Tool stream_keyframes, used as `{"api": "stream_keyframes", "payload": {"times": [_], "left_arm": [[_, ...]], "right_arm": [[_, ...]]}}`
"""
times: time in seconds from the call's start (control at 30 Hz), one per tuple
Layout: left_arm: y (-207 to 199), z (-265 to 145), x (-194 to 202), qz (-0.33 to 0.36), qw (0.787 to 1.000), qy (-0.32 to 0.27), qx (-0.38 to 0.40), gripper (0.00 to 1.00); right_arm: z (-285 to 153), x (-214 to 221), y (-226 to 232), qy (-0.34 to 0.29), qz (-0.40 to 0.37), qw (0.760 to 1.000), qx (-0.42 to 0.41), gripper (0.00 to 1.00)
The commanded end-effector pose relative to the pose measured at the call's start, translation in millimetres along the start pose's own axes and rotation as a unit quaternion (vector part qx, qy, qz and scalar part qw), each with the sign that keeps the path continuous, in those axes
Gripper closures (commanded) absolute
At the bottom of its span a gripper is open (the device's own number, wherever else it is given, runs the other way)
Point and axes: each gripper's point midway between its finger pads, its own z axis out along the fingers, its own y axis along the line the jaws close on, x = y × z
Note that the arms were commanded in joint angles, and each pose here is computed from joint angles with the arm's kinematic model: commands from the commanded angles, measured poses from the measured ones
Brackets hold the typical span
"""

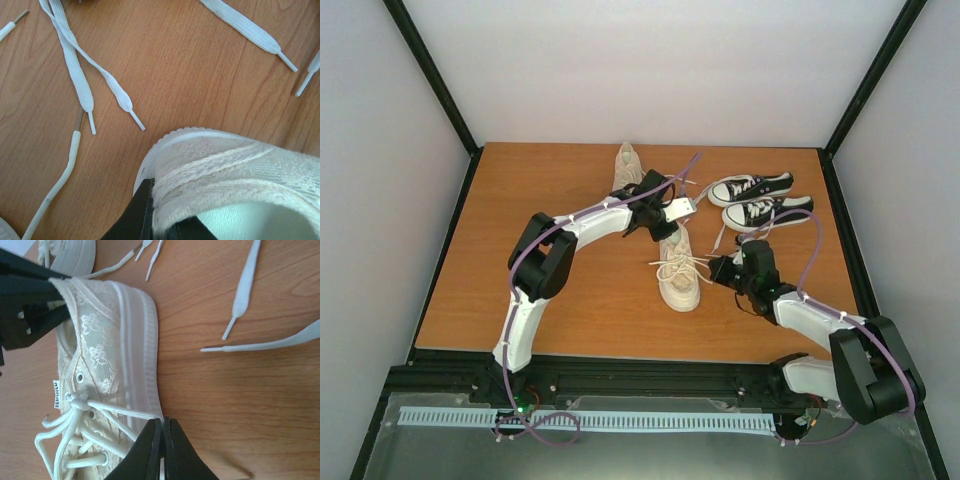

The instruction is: Tie the shoes

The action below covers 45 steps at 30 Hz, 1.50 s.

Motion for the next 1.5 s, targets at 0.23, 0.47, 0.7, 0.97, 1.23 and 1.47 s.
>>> {"api": "stream_keyframes", "payload": {"times": [0.23, 0.47, 0.7, 0.97, 1.23, 1.47], "left_arm": [[26, -13, 32, -0.019, 0.999, 0.034, -0.022, 0.99], [20, -18, 24, -0.007, 1.000, 0.015, 0.006, 0.99], [9, -58, -22, 0.011, 0.997, -0.030, 0.066, 0.62], [-24, -119, -10, 0.031, 0.993, -0.009, 0.118, 0.36], [-101, -116, 66, 0.029, 0.984, 0.055, 0.165, 0.27], [-112, -86, 56, 0.001, 0.982, 0.048, 0.182, 0.32]], "right_arm": [[9, 5, -46, 0.008, 0.047, 0.997, 0.067, 0.97], [17, 8, -30, 0.032, 0.021, 0.999, 0.020, 0.97], [27, -4, 14, 0.047, -0.050, 0.997, -0.027, 0.97], [27, -3, 12, 0.048, -0.052, 0.997, -0.022, 0.97], [28, -1, 13, 0.057, -0.061, 0.996, -0.024, 0.97], [30, 1, 13, 0.062, -0.058, 0.996, -0.027, 0.97]]}}
